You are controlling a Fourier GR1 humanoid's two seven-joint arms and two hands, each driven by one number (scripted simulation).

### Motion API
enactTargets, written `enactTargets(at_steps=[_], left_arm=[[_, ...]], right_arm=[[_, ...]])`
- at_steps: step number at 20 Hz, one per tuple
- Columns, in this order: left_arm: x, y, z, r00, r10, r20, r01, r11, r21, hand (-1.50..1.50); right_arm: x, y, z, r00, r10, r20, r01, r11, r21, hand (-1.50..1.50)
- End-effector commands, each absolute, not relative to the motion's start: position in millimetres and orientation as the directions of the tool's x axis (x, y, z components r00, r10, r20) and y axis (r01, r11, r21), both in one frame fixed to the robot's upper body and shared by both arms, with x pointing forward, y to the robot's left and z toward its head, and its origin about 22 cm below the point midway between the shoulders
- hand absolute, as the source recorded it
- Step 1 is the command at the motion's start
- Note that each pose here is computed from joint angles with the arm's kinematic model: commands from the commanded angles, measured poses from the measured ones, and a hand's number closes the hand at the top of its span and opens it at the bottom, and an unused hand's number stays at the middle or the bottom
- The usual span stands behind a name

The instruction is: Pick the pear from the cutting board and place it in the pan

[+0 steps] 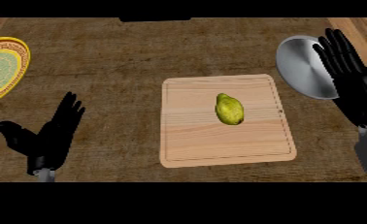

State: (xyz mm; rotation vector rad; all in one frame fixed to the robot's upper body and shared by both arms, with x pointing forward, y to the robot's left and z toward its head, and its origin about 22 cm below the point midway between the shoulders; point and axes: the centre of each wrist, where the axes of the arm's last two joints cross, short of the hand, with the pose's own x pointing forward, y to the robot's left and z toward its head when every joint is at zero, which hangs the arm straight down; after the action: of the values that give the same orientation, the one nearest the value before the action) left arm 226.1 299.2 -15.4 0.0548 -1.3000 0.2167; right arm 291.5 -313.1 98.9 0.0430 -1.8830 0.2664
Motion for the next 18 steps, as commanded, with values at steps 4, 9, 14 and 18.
enactTargets(at_steps=[4,9,14,18], left_arm=[[255,260,18,0.003,0.022,1.0,0.016,1.0,-0.022,0.0],[261,219,35,-0.14,-0.006,0.99,0.158,0.987,0.028,0.0],[249,197,18,-0.144,-0.015,0.989,0.166,0.985,0.039,0.0],[256,201,18,-0.143,-0.029,0.989,0.148,0.988,0.051,0.0]], right_arm=[[306,-265,52,-0.195,-0.488,0.851,-0.417,0.826,0.378,1.5],[293,-298,-23,0.066,-0.575,0.815,-0.276,0.775,0.569,-1.5],[279,-351,-59,0.079,-0.584,0.808,-0.43,0.711,0.556,-1.5],[308,-381,-42,0.046,-0.494,0.868,-0.481,0.751,0.453,-1.5]])
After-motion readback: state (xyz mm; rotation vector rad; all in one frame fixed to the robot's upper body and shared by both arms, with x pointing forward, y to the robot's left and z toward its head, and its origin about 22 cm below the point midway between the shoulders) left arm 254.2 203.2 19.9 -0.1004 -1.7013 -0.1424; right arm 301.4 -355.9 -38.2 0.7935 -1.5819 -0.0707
